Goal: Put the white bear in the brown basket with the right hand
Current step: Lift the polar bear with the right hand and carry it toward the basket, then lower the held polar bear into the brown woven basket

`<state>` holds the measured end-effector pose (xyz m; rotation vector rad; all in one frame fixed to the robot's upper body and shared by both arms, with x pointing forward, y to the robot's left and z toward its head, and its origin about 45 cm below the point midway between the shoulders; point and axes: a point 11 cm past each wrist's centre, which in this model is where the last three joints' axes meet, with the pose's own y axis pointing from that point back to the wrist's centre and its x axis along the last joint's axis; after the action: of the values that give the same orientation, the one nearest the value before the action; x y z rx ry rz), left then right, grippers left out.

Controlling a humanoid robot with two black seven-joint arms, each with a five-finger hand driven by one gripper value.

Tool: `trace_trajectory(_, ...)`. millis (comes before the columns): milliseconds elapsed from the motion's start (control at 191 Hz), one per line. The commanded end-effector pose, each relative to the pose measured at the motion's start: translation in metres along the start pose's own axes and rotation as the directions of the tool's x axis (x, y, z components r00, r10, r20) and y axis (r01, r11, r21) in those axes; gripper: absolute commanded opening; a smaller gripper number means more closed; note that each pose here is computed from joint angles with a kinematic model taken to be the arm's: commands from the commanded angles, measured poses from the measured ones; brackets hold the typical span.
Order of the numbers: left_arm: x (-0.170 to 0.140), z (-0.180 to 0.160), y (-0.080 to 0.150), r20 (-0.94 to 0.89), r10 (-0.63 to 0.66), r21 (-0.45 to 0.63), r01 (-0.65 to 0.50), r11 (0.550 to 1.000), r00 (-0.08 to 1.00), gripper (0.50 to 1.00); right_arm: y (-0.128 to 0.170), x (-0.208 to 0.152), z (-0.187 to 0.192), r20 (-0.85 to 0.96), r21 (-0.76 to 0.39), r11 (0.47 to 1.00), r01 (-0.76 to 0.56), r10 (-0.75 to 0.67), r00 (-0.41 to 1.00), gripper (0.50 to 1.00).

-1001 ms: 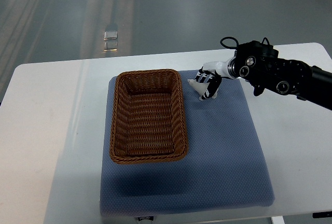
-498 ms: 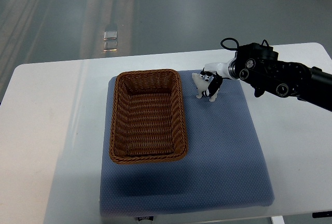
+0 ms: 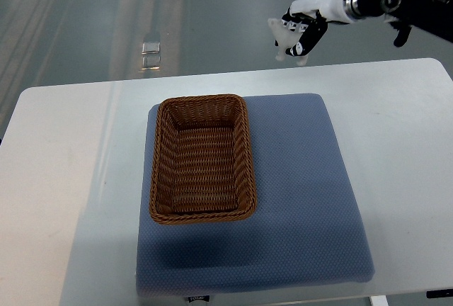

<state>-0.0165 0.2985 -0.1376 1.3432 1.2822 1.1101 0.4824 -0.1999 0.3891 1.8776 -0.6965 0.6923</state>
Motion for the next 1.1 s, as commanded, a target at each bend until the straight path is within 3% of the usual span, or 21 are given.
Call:
trace_trajectory(0,-0.001,0.0,0.0,0.002,-0.003,0.0,0.003,1.0,1.0,1.0,0.024,0.018,-0.013,-0.044,0.025,1.0,-0.014,0.015,0.999,0.5)
trace_trajectory(147,-0.002,0.0,0.0,0.002,-0.006,0.0,0.006,1.0,1.0,1.0,0.033,0.021,-0.024,-0.072,0.048,0.999,-0.021,0.025,0.997,0.5)
trace_trajectory(325,0.0,0.0,0.0,0.003,0.001,0.0,-0.001,1.0,1.0,1.0,0.009,0.001,-0.062,-0.075,0.121,0.992,-0.026,0.035,0.997,0.5)
trace_trajectory(514,0.0,0.0,0.0,-0.002,0.001,0.0,-0.001,1.0,1.0,1.0,-0.043,-0.062,-0.122,-0.082,0.22,0.976,0.007,0.011,0.997,0.507)
trace_trajectory(739,0.0,0.0,0.0,-0.002,0.001,0.0,-0.001,1.0,1.0,1.0,-0.087,-0.136,-0.155,-0.115,0.225,0.969,0.098,-0.074,0.991,0.509)
trace_trajectory(1096,0.001,0.0,0.0,-0.001,0.002,0.0,-0.002,1.0,1.0,1.0,-0.114,-0.177,-0.118,-0.018,0.175,0.98,0.091,-0.089,0.996,0.525)
